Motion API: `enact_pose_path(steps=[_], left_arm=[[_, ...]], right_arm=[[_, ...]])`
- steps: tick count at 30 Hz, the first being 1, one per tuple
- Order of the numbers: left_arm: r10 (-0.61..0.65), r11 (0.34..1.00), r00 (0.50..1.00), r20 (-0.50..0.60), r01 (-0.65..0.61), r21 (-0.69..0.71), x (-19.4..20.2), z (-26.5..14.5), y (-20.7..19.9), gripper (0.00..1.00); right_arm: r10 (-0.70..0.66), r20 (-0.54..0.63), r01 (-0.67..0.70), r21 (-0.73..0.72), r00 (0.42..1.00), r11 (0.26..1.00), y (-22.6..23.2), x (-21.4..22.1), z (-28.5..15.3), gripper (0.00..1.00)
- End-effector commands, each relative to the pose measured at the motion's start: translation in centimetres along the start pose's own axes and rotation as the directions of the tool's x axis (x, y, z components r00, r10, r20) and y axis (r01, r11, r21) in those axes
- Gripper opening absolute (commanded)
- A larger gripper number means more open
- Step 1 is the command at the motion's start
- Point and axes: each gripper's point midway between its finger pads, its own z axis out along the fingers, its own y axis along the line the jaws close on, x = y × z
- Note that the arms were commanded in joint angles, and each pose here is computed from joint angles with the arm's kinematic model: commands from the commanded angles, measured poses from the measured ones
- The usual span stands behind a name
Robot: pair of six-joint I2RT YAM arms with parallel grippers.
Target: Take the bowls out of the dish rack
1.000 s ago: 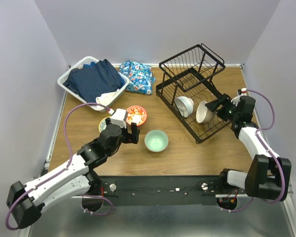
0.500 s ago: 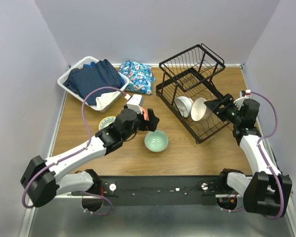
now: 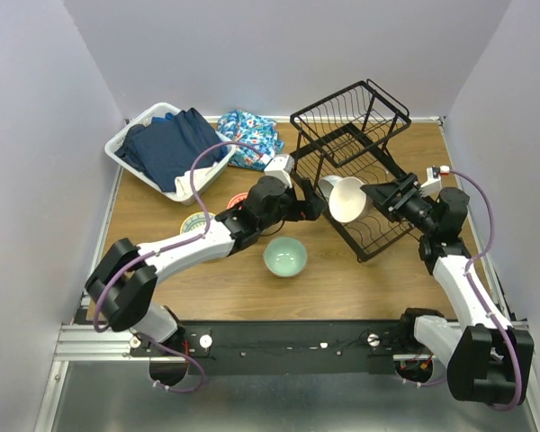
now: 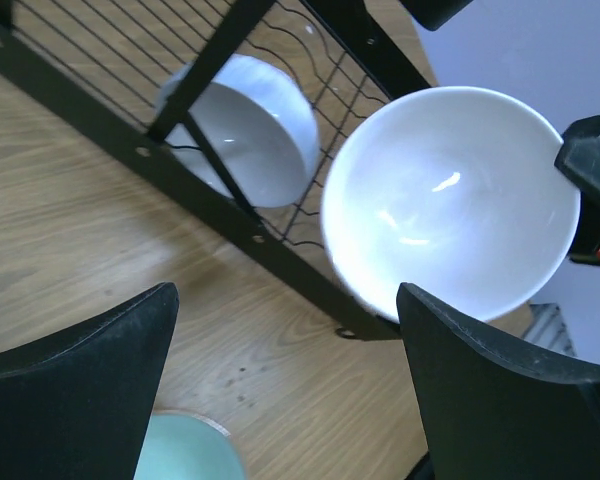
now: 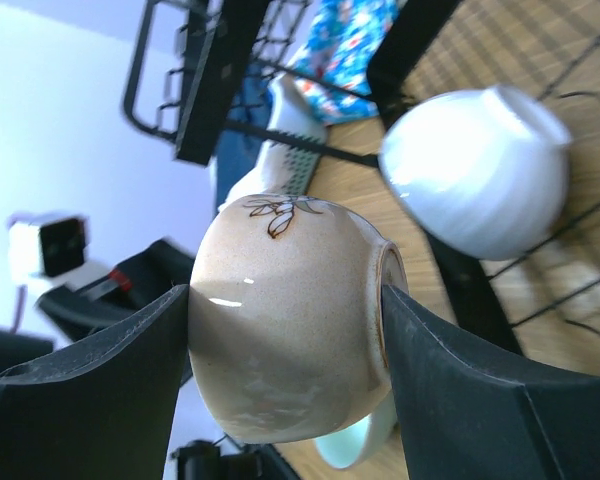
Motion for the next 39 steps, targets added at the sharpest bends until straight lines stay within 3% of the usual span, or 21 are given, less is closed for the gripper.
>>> enact_pose_path(steps=[1, 8, 13, 22, 24, 25, 27, 28, 31, 34, 39], left_arm=[[-0.081, 0.991, 0.996, -0.035, 0.084, 0.108, 0.3, 1.8, -3.5, 0.99], [-0.141, 0.979, 0.987, -0.083, 0.151, 0.135, 1.5, 3.1, -4.3, 0.96], [-0.178, 0.97, 0.979, -0.095, 0.191, 0.151, 2.1, 3.2, -4.4, 0.83], [-0.227, 0.958, 0.971, -0.072, 0.235, 0.162, 1.9, 2.6, -4.2, 0.18], [-0.224, 0.962, 0.972, -0.065, 0.231, 0.148, 1.8, 2.5, -3.9, 0.05], [-0.224, 0.962, 0.973, -0.058, 0.23, 0.148, 1.5, 2.2, -3.8, 0.0], [-0.211, 0.968, 0.976, -0.049, 0.216, 0.128, 1.4, 1.9, -3.2, 0.0], [-0.206, 0.97, 0.978, -0.039, 0.209, 0.122, 1.2, 1.5, -3.0, 0.0], [-0.164, 0.984, 0.986, -0.014, 0.165, 0.068, 0.8, 0.7, -1.6, 0.0], [-0.105, 0.994, 0.994, 0.014, 0.105, 0.004, -0.1, -0.6, 0.0, 0.0], [0.006, 0.987, 0.999, 0.04, 0.001, -0.162, -1.8, -3.8, 3.6, 0.0]], right_arm=[[-0.018, -0.019, 0.014, -0.194, 1.0, 0.981, 5.3, 0.4, -0.5, 0.24], [0.004, -0.041, -0.014, -0.257, 0.999, 0.966, 6.9, 1.2, -0.6, 0.24], [0.017, -0.05, -0.03, -0.276, 0.999, 0.961, 7.1, 1.6, -0.6, 0.24], [0.023, -0.056, -0.038, -0.272, 0.998, 0.961, 6.6, 2.1, -0.6, 0.25], [0.023, -0.064, -0.039, -0.262, 0.998, 0.964, 6.4, 2.2, -0.6, 0.29], [0.01, -0.064, -0.026, -0.255, 0.998, 0.967, 6.1, 2.3, -0.5, 0.36], [-0.002, -0.079, -0.017, -0.241, 0.997, 0.97, 6.0, 2.5, -0.5, 0.47], [-0.032, -0.08, 0.012, -0.238, 0.996, 0.971, 5.8, 2.6, -0.5, 0.62], [-0.091, -0.094, 0.07, -0.207, 0.991, 0.976, 5.4, 2.7, -0.5, 0.84], [-0.155, -0.102, 0.135, -0.185, 0.983, 0.974, 5.3, 2.5, -0.5, 0.93], [-0.24, -0.122, 0.228, -0.104, 0.963, 0.968, 4.3, 2.0, -0.4, 1.0]])
